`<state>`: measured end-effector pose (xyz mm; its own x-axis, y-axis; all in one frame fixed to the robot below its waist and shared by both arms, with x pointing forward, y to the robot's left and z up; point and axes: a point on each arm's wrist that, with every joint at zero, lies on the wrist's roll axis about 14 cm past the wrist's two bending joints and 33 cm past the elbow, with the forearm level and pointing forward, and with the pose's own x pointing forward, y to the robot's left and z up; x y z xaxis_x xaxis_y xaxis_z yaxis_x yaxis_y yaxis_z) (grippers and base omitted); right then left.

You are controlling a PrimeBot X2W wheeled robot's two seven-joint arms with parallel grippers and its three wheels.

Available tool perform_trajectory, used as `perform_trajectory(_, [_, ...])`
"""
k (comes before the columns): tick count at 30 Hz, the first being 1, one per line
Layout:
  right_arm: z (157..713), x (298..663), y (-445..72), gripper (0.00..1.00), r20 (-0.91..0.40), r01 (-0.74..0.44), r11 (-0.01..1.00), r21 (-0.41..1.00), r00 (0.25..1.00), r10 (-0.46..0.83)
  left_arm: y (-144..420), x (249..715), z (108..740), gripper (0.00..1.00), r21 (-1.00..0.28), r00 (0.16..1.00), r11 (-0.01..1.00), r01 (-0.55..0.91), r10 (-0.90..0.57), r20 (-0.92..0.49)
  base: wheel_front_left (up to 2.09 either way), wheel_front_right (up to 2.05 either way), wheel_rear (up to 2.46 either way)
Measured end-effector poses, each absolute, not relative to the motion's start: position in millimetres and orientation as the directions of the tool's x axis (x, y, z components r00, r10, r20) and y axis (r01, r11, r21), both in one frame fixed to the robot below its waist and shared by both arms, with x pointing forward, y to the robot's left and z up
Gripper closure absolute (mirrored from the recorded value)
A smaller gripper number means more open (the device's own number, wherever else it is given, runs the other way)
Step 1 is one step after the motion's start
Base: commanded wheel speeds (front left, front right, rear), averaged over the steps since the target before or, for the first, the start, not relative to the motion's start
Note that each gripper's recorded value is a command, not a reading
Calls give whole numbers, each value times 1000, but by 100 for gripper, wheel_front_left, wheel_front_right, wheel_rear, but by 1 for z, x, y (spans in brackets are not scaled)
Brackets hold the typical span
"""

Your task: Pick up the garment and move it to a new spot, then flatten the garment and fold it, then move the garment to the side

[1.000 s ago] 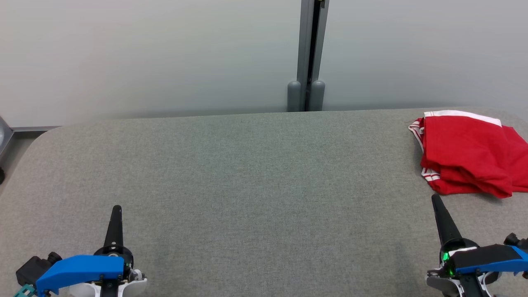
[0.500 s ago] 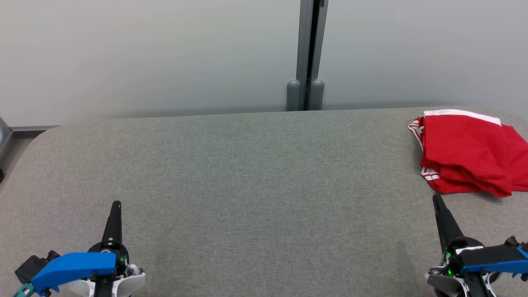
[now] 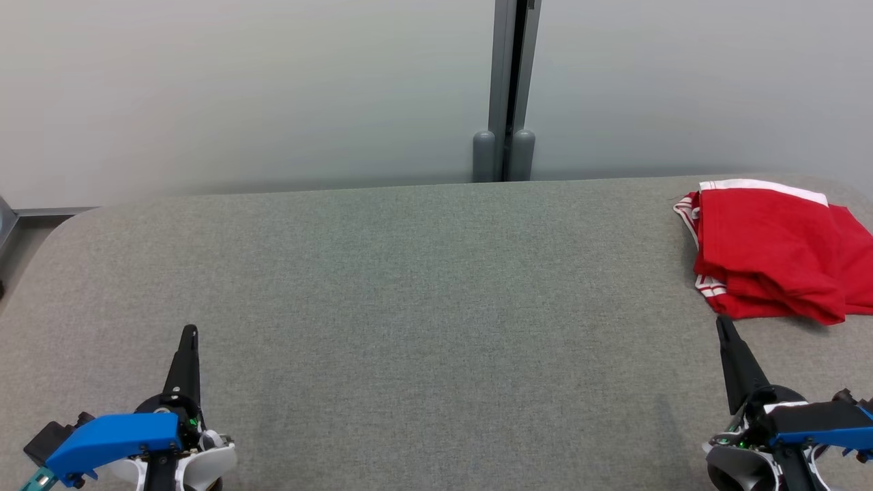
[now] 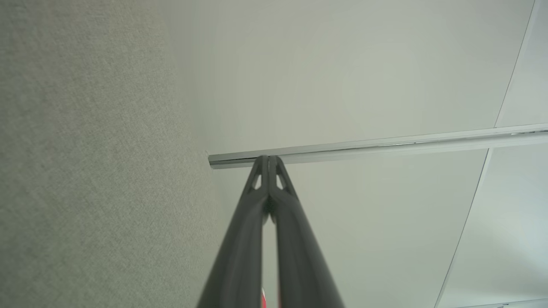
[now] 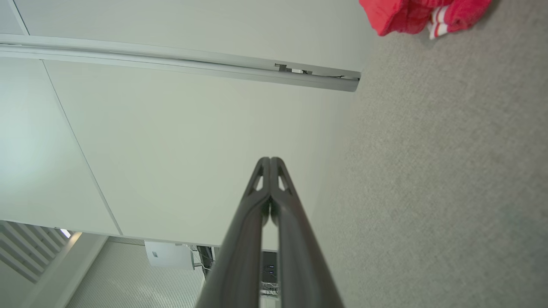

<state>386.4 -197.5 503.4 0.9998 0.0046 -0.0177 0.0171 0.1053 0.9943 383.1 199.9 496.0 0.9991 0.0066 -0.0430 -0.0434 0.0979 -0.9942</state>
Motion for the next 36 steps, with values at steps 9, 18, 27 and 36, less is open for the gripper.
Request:
perform_trajectory(9, [504,387,-199,100,-13,13,41,999,1000,2,200,386,501,100,-999,1000,37,-26,3,-26,0,0,0])
perform_trajectory(18, [504,387,-200,100,-11,11,-4,1000,1000,0,200,388,504,100,-1000,1000,-2,-13,1,-13,0,0,0])
perform_trajectory(27, [504,387,-200,100,-11,11,-4,1000,1000,0,200,388,504,100,-1000,1000,-2,-13,1,-13,0,0,0])
perform_trajectory(36, [504,387,-200,100,-11,11,-4,1000,1000,0,200,388,504,100,-1000,1000,-2,-13,1,-13,0,0,0])
